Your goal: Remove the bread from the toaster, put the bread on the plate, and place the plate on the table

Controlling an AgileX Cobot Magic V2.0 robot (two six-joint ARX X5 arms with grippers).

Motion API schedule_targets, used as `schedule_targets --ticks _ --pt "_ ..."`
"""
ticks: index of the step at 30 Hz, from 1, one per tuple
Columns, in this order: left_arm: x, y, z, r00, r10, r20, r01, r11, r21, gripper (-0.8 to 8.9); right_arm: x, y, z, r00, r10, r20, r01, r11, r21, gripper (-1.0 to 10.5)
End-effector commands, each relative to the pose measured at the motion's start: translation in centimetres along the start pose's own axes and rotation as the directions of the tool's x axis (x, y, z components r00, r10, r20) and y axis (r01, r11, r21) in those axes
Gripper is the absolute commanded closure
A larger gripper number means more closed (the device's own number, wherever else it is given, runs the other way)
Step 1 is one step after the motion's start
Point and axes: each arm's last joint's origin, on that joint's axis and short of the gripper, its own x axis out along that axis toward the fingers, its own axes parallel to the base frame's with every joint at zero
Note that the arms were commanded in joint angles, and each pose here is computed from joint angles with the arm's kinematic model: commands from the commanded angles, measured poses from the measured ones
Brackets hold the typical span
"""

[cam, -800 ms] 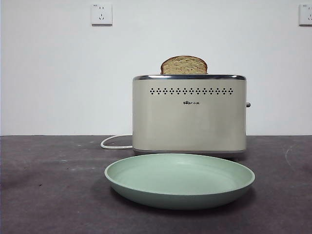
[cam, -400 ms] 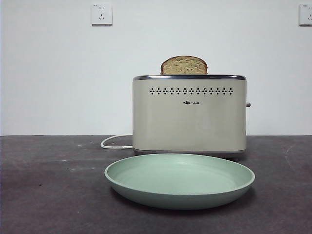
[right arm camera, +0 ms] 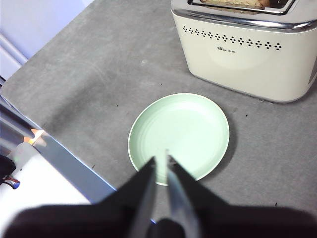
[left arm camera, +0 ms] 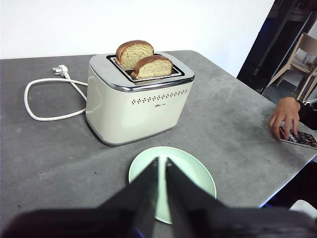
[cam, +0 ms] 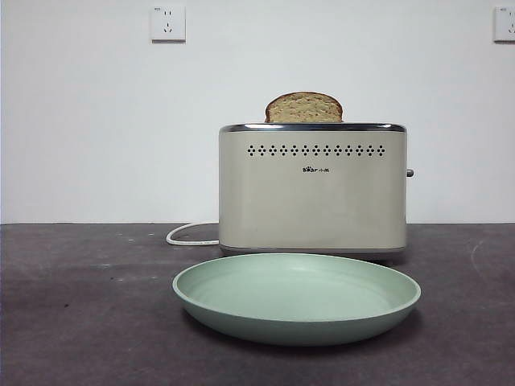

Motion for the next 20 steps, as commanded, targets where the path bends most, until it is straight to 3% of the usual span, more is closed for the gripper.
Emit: schedule_targets --ticks 1,3,4,7,12,20 --pt "0.0 -0.1 0.1 1.000 -0.009 0.007 0.009 1.000 0.023 3.75 0.0 0.0 0.1 1.000 0.002 0.007 -0.002 1.000 -0.007 5.0" --pt "0.0 -0.1 0.2 1.000 -0.020 0.013 0.019 0.999 0.028 2.27 0.0 0.0 0.1 1.000 0.002 0.007 -0.002 1.000 -0.002 3.3" --pt "0.0 -0.1 0.2 0.999 -0.039 0.019 0.038 0.999 0.035 2.20 0.0 0.0 0.1 1.000 0.002 0.007 -0.002 1.000 -0.002 3.2" --pt "0.0 -0.3 0.6 0.995 -0.089 0.049 0.085 0.994 0.068 2.20 0.0 0.0 0.1 1.000 0.002 0.007 -0.002 1.000 -0.002 3.2" --pt "0.2 -0.1 1.3 0.992 -0.091 0.087 0.082 0.991 0.107 2.20 0.0 0.0 0.1 1.000 0.003 0.007 -0.003 1.000 -0.002 3.2" --pt "2.7 1.7 3.2 0.985 -0.148 0.087 0.136 0.983 0.125 2.20 0.0 0.0 0.1 1.000 0.003 0.007 -0.003 1.000 -0.001 3.2"
